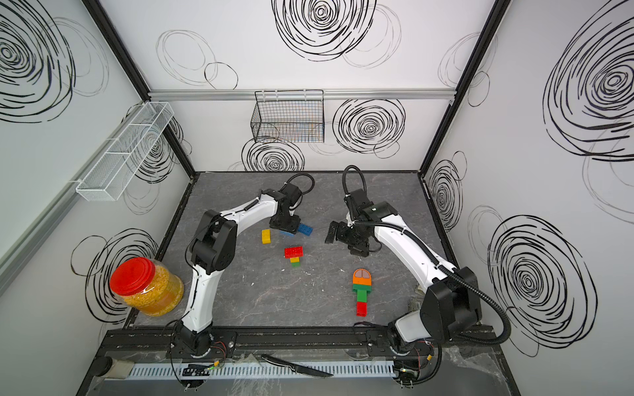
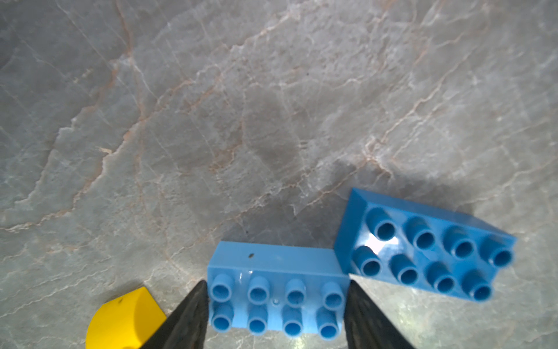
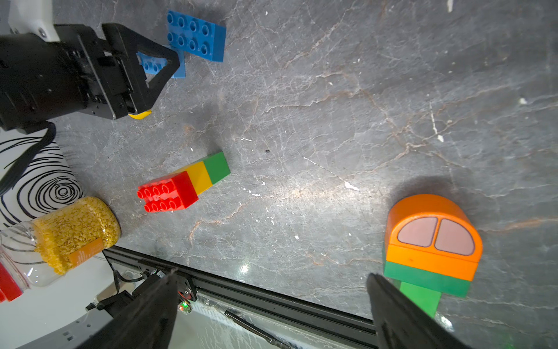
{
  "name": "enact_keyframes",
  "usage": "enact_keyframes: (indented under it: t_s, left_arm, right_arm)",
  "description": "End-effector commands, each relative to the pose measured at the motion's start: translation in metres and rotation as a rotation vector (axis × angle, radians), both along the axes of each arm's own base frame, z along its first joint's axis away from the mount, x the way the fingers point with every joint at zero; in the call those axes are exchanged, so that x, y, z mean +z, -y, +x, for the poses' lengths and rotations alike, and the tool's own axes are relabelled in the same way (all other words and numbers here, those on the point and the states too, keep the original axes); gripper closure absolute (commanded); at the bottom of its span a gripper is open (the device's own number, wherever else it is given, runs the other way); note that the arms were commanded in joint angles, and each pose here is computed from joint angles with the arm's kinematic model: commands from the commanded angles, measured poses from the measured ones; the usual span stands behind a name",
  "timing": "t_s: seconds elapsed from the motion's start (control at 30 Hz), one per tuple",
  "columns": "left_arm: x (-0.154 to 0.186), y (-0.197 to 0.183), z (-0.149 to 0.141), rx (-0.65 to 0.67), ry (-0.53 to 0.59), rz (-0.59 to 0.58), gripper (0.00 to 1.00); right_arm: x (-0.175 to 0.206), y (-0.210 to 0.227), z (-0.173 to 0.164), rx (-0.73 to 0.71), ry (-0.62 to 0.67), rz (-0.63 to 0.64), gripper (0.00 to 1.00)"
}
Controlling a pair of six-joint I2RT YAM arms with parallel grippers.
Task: Assemble an ice cream with lego
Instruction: Pick up the lego brick from the center of the board.
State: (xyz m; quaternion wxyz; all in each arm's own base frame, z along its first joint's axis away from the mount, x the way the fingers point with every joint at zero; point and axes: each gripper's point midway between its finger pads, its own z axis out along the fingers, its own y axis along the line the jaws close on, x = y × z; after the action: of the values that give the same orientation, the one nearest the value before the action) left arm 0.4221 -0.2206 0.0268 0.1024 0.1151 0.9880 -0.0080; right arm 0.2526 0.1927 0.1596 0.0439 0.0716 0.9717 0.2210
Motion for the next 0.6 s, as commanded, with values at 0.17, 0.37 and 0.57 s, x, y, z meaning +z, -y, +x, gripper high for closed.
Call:
enact_keyframes:
  t_s: [0.17, 0.37, 0.57]
  left_arm:
    - [0.064, -0.001, -0.002, 0.037, 0.094, -0.031, 0.37]
    - [0.086, -0.002, -0.01, 0.055, 0.106, -0.045, 0.37]
    - [0.112, 0.002, -0.03, 0.065, 0.113, -0.056, 0.37]
  right_arm:
    - [0.006, 0.001, -0.003, -0.005, 0.021, 0.025, 0.0]
    - [0.005, 0.001, -0.004, -0.005, 0.027, 0.039, 0.0]
    - [0.005, 0.001, -0.005, -0.003, 0.032, 0.049, 0.0]
